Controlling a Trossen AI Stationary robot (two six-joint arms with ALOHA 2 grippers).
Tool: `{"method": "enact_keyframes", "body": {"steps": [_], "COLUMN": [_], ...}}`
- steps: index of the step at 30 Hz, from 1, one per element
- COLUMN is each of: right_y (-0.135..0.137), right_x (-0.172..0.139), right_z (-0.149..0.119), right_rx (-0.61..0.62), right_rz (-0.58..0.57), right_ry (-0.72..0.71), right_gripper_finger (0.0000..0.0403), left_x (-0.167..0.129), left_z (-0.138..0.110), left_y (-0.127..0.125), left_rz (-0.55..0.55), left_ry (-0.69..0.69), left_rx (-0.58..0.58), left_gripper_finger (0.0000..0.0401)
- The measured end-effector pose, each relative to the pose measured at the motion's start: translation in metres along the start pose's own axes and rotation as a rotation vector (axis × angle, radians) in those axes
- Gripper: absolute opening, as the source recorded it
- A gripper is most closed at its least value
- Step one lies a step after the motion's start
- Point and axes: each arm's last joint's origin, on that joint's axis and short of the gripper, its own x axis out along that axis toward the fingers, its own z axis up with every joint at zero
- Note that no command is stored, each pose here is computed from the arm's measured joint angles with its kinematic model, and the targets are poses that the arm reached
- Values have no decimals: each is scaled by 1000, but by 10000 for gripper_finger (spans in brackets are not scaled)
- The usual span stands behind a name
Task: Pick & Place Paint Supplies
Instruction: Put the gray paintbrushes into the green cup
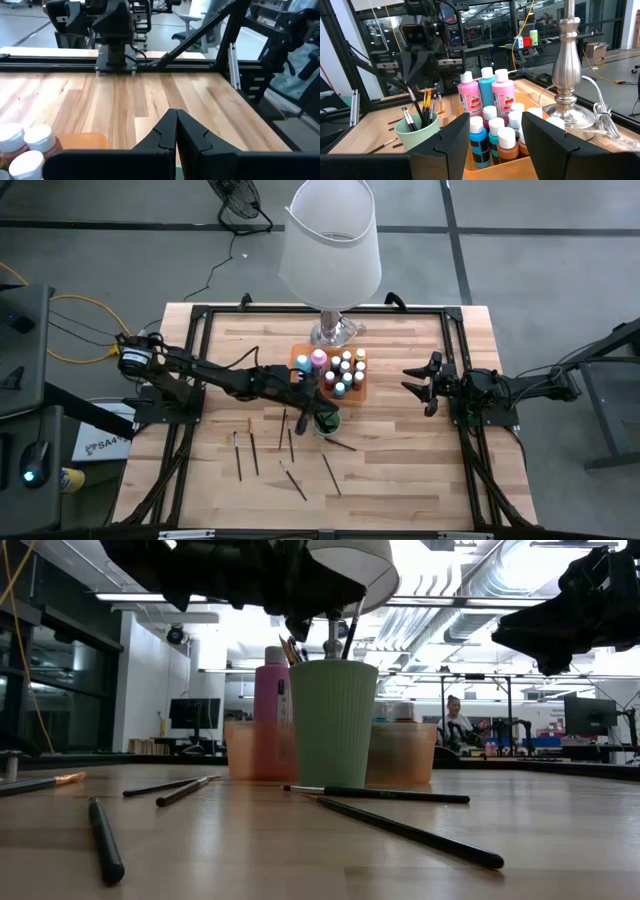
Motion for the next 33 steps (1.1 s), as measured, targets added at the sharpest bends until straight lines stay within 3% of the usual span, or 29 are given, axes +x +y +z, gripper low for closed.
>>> {"method": "enact_keyframes", "body": {"steps": [11, 22, 27, 33], "right_y": [0, 0, 0, 0], "right_x": [0, 0, 0, 0], "right_z": [0, 0, 0, 0], "right_rx": [0, 0, 0, 0], "right_rz": [0, 0, 0, 0], "right_ry": [0, 0, 0, 0], "right_gripper_finger": [174, 174, 174, 174], "left_x": [0, -3, -19, -60], "left_z": [-8, 3, 23, 45], "left_y": [0, -1, -4, -10], "left_rz": [16, 28, 25, 81], "left_ry": [87, 10, -26, 79], "left_rx": [-45, -10, 15, -33], "left_gripper_finger": [12, 105, 115, 116]}}
